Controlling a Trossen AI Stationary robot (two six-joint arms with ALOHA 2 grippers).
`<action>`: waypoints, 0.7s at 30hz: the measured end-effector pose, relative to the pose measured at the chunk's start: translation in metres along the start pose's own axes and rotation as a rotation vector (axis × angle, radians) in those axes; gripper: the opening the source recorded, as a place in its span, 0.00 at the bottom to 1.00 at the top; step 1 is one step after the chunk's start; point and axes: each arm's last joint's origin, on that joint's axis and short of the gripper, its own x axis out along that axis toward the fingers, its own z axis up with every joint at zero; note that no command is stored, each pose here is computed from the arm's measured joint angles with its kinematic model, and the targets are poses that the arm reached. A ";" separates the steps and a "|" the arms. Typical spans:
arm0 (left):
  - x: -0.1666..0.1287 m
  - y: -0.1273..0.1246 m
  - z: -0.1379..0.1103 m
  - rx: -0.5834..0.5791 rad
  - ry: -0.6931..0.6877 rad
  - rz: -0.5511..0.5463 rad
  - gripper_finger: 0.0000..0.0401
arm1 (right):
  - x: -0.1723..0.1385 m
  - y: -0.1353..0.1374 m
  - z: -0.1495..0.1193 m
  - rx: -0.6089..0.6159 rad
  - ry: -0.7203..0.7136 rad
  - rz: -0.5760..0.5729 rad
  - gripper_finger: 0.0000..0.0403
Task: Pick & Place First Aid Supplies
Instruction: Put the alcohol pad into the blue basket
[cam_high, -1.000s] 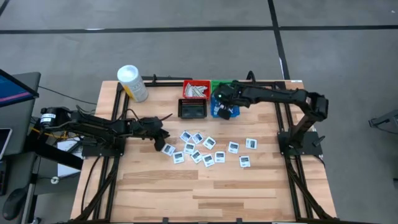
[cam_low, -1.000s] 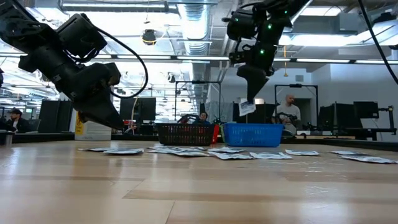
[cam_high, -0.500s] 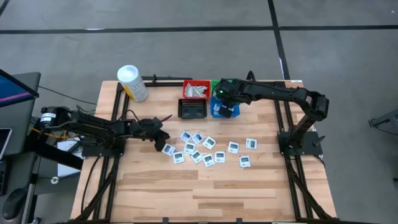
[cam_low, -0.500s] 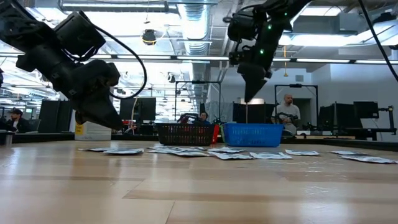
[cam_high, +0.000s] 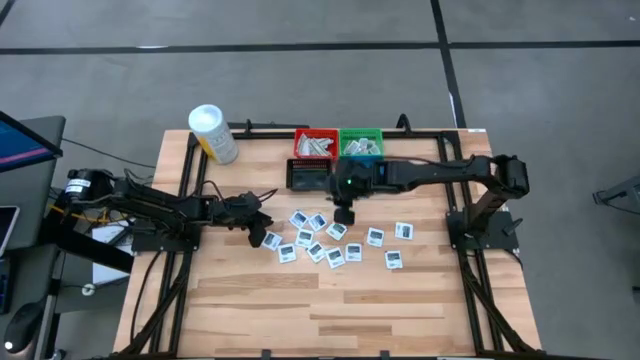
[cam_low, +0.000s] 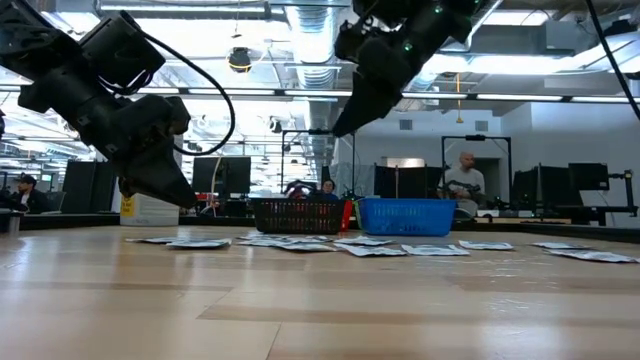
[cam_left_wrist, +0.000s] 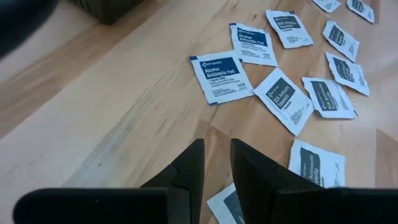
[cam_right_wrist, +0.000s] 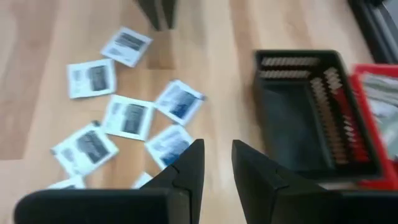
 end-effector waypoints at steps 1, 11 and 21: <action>0.000 0.000 0.000 0.001 -0.002 0.003 0.20 | 0.001 0.005 -0.001 -0.009 -0.010 0.008 0.19; 0.000 0.001 0.000 0.003 -0.011 0.023 0.20 | 0.052 0.036 -0.012 0.048 -0.076 0.056 0.19; 0.000 -0.001 0.000 0.005 -0.014 0.012 0.20 | 0.100 0.039 -0.038 0.107 0.049 0.048 0.19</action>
